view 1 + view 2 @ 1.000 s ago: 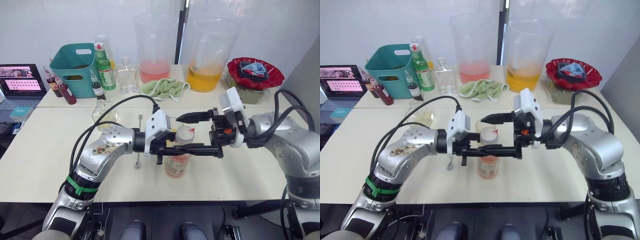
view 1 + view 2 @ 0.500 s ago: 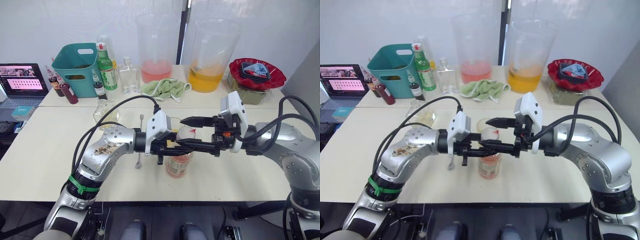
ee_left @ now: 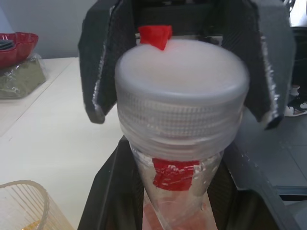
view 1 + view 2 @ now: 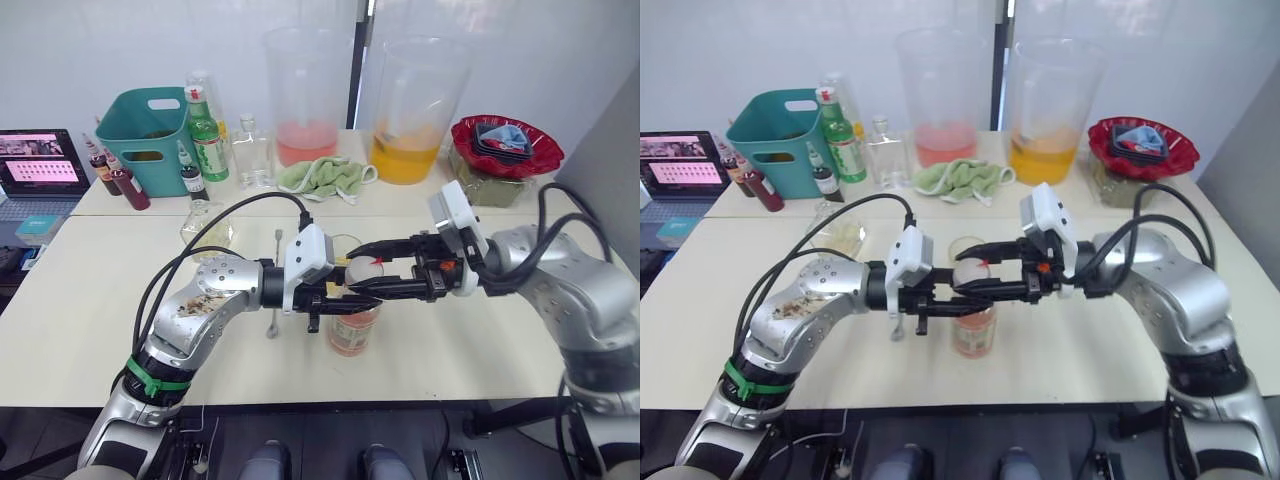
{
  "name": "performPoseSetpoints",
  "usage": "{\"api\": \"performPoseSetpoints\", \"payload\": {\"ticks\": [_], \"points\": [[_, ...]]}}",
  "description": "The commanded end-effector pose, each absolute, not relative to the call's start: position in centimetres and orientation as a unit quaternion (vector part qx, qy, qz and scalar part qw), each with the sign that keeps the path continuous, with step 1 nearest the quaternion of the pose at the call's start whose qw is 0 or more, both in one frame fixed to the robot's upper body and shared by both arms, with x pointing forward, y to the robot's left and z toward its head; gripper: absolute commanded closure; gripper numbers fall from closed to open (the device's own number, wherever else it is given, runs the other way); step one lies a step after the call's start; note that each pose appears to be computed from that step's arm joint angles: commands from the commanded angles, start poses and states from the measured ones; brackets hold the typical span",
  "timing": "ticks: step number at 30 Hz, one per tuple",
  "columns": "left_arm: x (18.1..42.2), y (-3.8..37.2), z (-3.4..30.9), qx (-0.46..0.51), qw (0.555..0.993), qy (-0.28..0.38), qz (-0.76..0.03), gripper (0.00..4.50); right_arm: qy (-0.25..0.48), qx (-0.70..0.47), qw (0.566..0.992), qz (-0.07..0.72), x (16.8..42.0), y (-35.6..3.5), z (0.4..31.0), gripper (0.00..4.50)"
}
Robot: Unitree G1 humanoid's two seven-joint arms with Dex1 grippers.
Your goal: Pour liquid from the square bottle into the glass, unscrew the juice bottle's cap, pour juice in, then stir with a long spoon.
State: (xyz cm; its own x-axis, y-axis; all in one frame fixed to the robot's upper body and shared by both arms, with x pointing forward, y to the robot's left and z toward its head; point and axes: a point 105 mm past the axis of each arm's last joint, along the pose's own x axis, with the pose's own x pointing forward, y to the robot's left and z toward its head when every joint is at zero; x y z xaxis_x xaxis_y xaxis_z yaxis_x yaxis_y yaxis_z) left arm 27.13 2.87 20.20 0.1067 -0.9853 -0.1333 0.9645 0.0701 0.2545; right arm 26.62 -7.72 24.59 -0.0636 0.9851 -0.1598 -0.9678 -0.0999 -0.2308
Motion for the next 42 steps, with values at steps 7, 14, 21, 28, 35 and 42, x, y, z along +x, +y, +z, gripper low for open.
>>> {"api": "performPoseSetpoints", "payload": {"ticks": [7, 14, 21, 28, 35, 42], "points": [[26.4, 3.0, 19.8, 0.157, 0.724, -0.016, -0.672, 3.24, -0.075, -0.202, 0.529, 0.821, 27.3, -5.5, 26.5, 2.79], [26.4, 2.7, 19.9, 0.151, 0.724, -0.018, -0.673, 3.24, -0.074, -0.197, 0.536, 0.817, 27.4, -6.3, 27.6, 1.43], [26.7, 2.2, 20.0, 0.140, 0.726, -0.025, -0.673, 3.24, -0.100, -0.182, 0.644, 0.737, 27.2, -9.0, 28.2, 0.07], [26.7, 1.6, 19.8, 0.120, 0.724, -0.025, -0.679, 3.24, -0.099, -0.135, 0.740, 0.652, 26.0, -9.8, 28.2, 0.07], [27.2, 1.3, 19.7, 0.111, 0.731, -0.024, -0.673, 3.24, -0.078, -0.100, 0.774, 0.620, 23.9, -9.2, 26.7, 0.07], [27.3, 1.2, 19.7, 0.109, 0.729, -0.027, -0.675, 3.24, -0.057, -0.101, 0.799, 0.590, 24.6, -9.0, 25.6, 0.07]]}}
